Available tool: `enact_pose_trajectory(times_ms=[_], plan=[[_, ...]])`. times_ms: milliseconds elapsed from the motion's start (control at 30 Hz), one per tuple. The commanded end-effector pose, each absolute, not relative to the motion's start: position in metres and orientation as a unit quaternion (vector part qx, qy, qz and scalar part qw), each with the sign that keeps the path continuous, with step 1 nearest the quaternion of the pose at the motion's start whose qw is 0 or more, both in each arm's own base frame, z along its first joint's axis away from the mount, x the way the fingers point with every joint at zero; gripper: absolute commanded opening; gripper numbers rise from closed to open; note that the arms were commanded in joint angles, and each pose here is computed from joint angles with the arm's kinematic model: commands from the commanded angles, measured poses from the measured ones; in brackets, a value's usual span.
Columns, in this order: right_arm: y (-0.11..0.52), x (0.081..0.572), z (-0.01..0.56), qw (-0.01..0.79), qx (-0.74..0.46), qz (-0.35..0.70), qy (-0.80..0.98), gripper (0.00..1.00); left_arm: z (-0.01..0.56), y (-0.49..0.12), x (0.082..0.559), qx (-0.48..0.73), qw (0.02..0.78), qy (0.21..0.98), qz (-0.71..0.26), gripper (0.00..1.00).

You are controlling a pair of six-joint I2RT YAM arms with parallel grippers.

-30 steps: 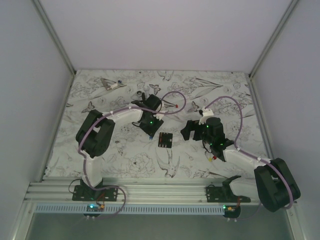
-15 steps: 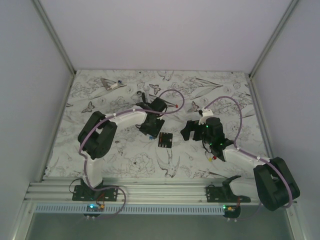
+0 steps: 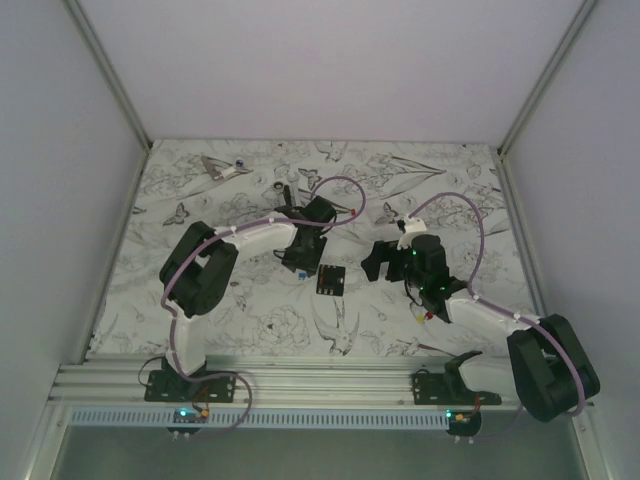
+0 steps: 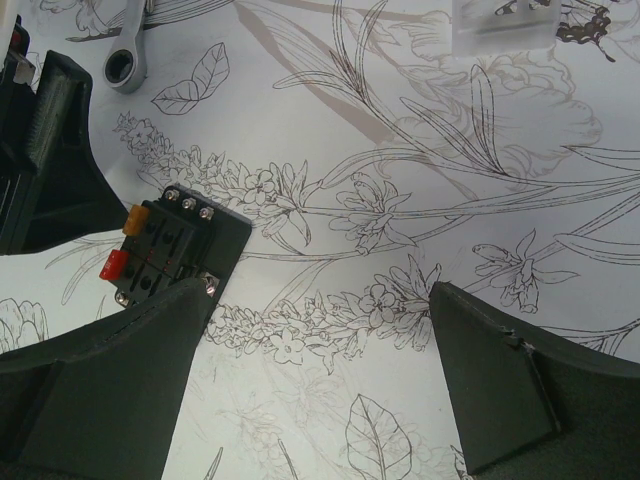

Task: Snap on the fuse box
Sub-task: Pick up the fuse from the center of the board.

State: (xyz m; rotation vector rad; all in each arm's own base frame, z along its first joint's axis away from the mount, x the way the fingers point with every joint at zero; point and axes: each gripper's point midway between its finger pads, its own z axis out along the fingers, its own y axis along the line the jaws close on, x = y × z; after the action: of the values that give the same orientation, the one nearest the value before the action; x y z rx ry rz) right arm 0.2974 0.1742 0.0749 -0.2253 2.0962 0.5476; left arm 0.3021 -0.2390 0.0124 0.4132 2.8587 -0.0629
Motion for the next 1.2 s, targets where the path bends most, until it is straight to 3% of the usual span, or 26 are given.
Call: enact_pose_trajectory(times_ms=[0,600,967,1167], plan=[[0.175,0.303,0.087,0.482,-0.083,0.233,0.841,1.00,-0.005,-0.229,0.283,0.120,0.085,0.989,0.004,0.45],[0.175,0.302,0.091,0.486,-0.082,0.236,0.837,1.00,-0.007,-0.224,0.265,0.079,0.066,0.995,0.001,0.25],[0.180,0.301,0.099,0.491,-0.089,0.252,0.829,1.00,0.036,-0.232,0.278,0.070,0.124,0.989,-0.030,0.21],[0.204,0.294,0.117,0.497,-0.111,0.316,0.801,0.99,0.071,-0.242,0.288,0.034,0.170,0.982,-0.069,0.16]])
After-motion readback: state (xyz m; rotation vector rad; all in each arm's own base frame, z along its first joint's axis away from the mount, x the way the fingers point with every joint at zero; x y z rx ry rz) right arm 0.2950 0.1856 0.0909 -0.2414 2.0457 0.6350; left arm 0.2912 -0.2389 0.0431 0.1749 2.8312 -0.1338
